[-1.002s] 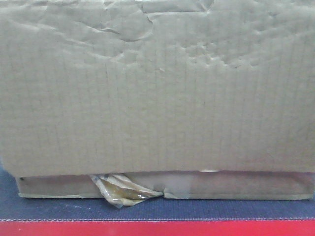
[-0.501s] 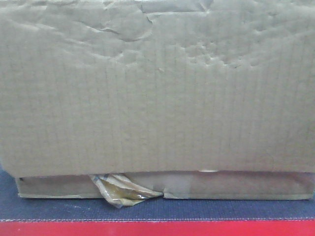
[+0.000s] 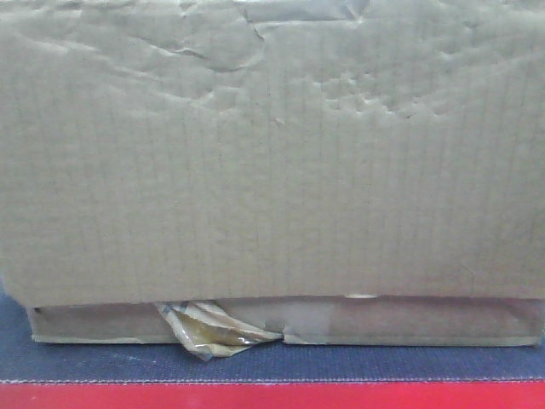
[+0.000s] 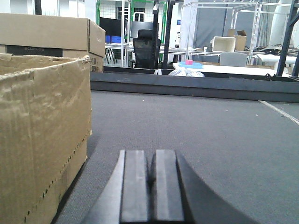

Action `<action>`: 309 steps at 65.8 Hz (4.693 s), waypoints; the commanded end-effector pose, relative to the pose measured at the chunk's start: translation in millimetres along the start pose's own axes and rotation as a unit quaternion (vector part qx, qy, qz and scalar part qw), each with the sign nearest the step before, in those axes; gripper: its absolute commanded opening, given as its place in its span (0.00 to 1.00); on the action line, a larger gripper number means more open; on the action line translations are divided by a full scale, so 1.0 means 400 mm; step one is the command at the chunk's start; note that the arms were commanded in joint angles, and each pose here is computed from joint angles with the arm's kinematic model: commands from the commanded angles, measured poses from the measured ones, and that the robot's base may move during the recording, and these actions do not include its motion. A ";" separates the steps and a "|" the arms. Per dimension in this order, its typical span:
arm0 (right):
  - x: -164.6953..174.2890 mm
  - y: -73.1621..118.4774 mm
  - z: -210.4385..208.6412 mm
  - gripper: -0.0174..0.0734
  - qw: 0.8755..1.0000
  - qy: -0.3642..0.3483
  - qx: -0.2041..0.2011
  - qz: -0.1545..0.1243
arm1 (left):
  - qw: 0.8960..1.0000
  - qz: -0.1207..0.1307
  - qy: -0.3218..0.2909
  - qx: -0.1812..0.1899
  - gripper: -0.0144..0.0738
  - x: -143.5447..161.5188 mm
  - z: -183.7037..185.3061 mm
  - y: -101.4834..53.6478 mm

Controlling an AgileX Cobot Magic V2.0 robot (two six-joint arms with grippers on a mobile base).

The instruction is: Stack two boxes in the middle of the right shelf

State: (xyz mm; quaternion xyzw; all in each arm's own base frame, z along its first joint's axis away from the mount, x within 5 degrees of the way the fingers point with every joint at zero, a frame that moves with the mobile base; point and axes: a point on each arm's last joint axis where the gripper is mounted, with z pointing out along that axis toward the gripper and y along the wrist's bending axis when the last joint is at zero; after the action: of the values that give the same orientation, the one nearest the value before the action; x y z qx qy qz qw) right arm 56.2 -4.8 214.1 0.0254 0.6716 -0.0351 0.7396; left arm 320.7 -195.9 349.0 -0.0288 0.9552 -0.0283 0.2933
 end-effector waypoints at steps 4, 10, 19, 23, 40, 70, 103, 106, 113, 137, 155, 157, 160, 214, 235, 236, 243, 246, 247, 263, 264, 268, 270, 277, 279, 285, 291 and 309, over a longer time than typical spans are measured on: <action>-0.005 -0.001 -0.001 0.01 1.000 -0.010 0.002 -0.002 | 0.999 -0.014 -0.029 0.022 0.55 -0.029 -0.068 0.002; -0.005 -0.001 -0.001 0.01 1.000 -0.010 0.002 -0.002 | 0.998 -0.020 -0.055 0.030 0.55 -0.052 -0.126 0.012; -0.005 -0.001 -0.001 0.01 1.000 -0.010 0.002 -0.002 | 0.997 -0.004 -0.079 0.009 0.55 -0.073 -0.196 0.041; -0.005 -0.001 -0.001 0.01 1.000 -0.010 0.002 -0.002 | 0.995 0.006 -0.100 -0.011 0.55 -0.084 -0.210 0.055; -0.005 -0.001 -0.001 0.01 1.000 -0.010 0.002 -0.002 | 0.998 0.012 -0.055 -0.013 0.55 -0.091 -0.164 0.109; -0.005 -0.001 -0.001 0.01 1.000 -0.010 0.002 -0.002 | 0.999 0.008 0.028 -0.041 0.55 -0.037 -0.060 0.150; -0.005 -0.001 -0.001 0.01 1.000 -0.010 0.002 -0.002 | 0.996 0.022 0.079 -0.042 0.55 0.011 -0.012 0.151; -0.005 -0.001 -0.001 0.01 1.000 -0.010 0.002 -0.002 | 0.996 0.026 0.082 -0.039 0.55 0.012 -0.010 0.149; -0.005 -0.001 -0.001 0.01 1.000 -0.010 0.002 -0.002 | 0.995 0.027 0.086 -0.034 0.55 0.014 -0.009 0.147; -0.005 -0.001 -0.001 0.01 1.000 -0.010 0.002 -0.002 | 0.995 0.030 0.082 -0.040 0.55 0.012 -0.009 0.150; -0.062 0.000 -0.009 0.01 0.991 -0.137 0.001 -0.002 | 0.995 0.023 0.084 -0.039 0.55 0.009 -0.006 0.159; -0.066 0.000 -0.011 0.01 0.989 -0.148 0.001 -0.002 | 0.995 0.021 0.085 -0.039 0.55 0.008 -0.006 0.161; -0.070 0.000 -0.012 0.01 0.988 -0.156 0.001 -0.002 | 0.995 0.016 0.085 -0.042 0.55 0.004 -0.004 0.170; -0.288 -0.005 0.040 0.01 0.982 0.174 0.017 0.074 | 0.995 0.023 0.088 -0.038 0.55 0.002 -0.003 0.176; -0.323 -0.007 0.227 0.01 0.923 0.379 0.029 0.064 | 0.995 0.016 0.096 -0.025 0.55 0.006 -0.003 0.170; -0.323 -0.007 0.231 0.01 0.922 0.380 0.029 0.064 | 0.995 0.016 0.096 -0.025 0.55 0.006 -0.003 0.170; -0.316 -0.007 0.276 0.01 0.921 0.383 0.029 0.063 | 0.995 0.015 0.097 -0.024 0.55 0.006 -0.003 0.169; -0.310 -0.007 0.293 0.01 0.920 0.386 0.029 0.063 | 0.995 0.014 0.098 -0.022 0.55 0.007 -0.003 0.168; -0.307 -0.007 0.299 0.01 0.920 0.386 0.029 0.063 | 0.995 0.014 0.098 -0.022 0.55 0.007 -0.003 0.168; -0.328 -0.005 0.383 0.01 0.892 0.447 0.032 0.061 | 0.995 0.014 0.098 -0.021 0.55 0.007 -0.003 0.168; -0.334 -0.004 0.389 0.01 0.891 0.450 0.031 0.060 | 0.995 0.014 0.098 -0.021 0.55 0.007 -0.003 0.168; -0.362 0.004 0.418 0.01 0.886 0.459 0.024 0.057 | 0.995 0.014 0.098 -0.021 0.55 0.007 -0.003 0.168; -0.382 0.010 0.431 0.02 0.887 0.459 0.019 0.055 | 0.995 0.014 0.098 -0.021 0.55 0.007 -0.003 0.168; -0.423 0.046 0.477 0.04 0.887 0.459 0.001 0.052 | 0.995 0.014 0.098 -0.021 0.55 0.007 -0.003 0.168; -0.430 0.059 0.484 0.04 0.886 0.461 -0.002 0.054 | 0.995 0.014 0.098 -0.021 0.55 0.007 -0.003 0.168; -0.462 0.100 0.510 0.04 0.888 0.457 -0.007 0.051 | 0.995 0.014 0.098 -0.021 0.55 0.007 -0.003 0.168; -0.480 0.140 0.529 0.04 0.885 0.464 -0.010 0.045 | 0.995 0.014 0.098 -0.021 0.55 0.007 -0.003 0.168; -0.465 0.225 0.590 0.07 0.866 0.497 -0.039 0.021 | 0.995 0.014 0.098 -0.021 0.55 0.007 -0.003 0.168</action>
State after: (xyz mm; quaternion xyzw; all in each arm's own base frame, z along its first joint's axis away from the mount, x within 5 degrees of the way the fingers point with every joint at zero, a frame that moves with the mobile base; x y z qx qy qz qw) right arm 273.4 64.1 424.3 0.0295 0.9479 0.0349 0.3151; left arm 315.6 -129.2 342.8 -0.0174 0.9802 -0.0030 0.1971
